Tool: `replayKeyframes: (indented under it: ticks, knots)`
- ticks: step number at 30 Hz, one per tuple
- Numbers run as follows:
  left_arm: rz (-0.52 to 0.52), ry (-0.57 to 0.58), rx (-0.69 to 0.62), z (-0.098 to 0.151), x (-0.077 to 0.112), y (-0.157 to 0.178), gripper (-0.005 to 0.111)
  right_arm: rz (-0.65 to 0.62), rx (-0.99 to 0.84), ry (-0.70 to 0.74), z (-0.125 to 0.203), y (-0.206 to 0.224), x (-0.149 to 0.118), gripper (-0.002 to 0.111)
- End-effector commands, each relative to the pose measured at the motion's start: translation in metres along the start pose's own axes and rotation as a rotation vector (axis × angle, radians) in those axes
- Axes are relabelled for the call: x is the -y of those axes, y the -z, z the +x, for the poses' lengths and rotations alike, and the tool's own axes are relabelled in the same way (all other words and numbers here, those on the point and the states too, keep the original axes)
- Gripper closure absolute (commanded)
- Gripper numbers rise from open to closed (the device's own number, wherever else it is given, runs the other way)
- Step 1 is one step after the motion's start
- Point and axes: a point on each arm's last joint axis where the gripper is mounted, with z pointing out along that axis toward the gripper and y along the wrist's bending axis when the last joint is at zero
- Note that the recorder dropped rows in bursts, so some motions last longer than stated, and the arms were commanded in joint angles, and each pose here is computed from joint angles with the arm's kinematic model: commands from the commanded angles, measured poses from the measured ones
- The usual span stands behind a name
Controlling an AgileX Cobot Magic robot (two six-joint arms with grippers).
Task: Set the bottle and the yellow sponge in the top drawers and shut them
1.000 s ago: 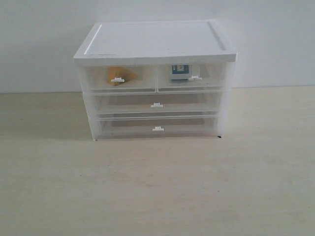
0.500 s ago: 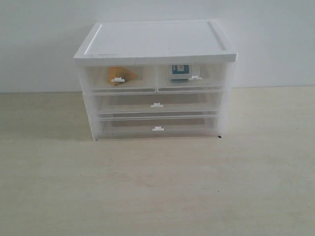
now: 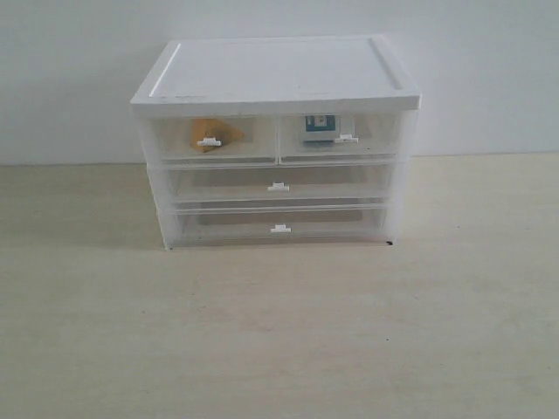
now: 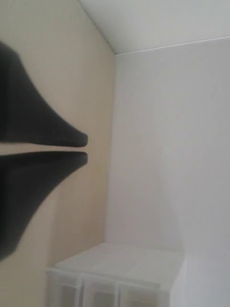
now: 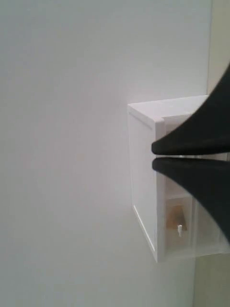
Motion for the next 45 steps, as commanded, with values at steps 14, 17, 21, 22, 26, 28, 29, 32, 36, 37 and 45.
replayKeyframes:
  ticks: [14, 17, 21, 22, 26, 28, 29, 32, 36, 37, 45]
  knots:
    - [-0.004, -0.007, -0.19, 0.019, 0.0, 0.002, 0.103, 0.003, 0.005, 0.003, 0.0, 0.001, 0.0, 0.108]
    - [-0.004, -0.007, -0.19, 0.019, 0.0, 0.002, 0.103, 0.003, 0.005, 0.003, 0.0, 0.001, 0.0, 0.108]
    - [-0.004, -0.007, -0.186, 0.018, 0.0, 0.001, 0.103, 0.003, 0.005, 0.003, 0.0, 0.001, 0.0, 0.108]
    - [-0.004, -0.007, -0.186, 0.018, 0.0, 0.001, 0.103, 0.003, 0.005, 0.003, 0.0, 0.001, 0.0, 0.108]
    - [-0.004, -0.007, -0.186, 0.018, 0.0, 0.001, 0.103, 0.003, 0.005, 0.003, 0.0, 0.001, 0.0, 0.108]
    - [-0.004, -0.007, -0.186, 0.018, 0.0, 0.001, 0.103, 0.003, 0.005, 0.003, 0.0, 0.001, 0.0, 0.108]
    - [-0.004, -0.007, -0.186, 0.018, 0.0, 0.001, 0.103, 0.003, 0.005, 0.003, 0.0, 0.001, 0.0, 0.108]
    - [-0.004, -0.007, -0.186, 0.018, 0.0, 0.001, 0.103, 0.003, 0.005, 0.003, 0.0, 0.001, 0.0, 0.108]
    - [-0.004, -0.007, -0.186, 0.018, 0.0, 0.001, 0.103, 0.003, 0.005, 0.003, 0.0, 0.001, 0.0, 0.108]
    - [-0.004, -0.007, -0.186, 0.018, 0.0, 0.001, 0.103, 0.003, 0.005, 0.003, 0.0, 0.001, 0.0, 0.108]
    - [-0.004, -0.007, -0.186, 0.018, 0.0, 0.001, 0.103, -0.156, 0.171, 0.074, 0.012, 0.003, -0.011, 0.108]
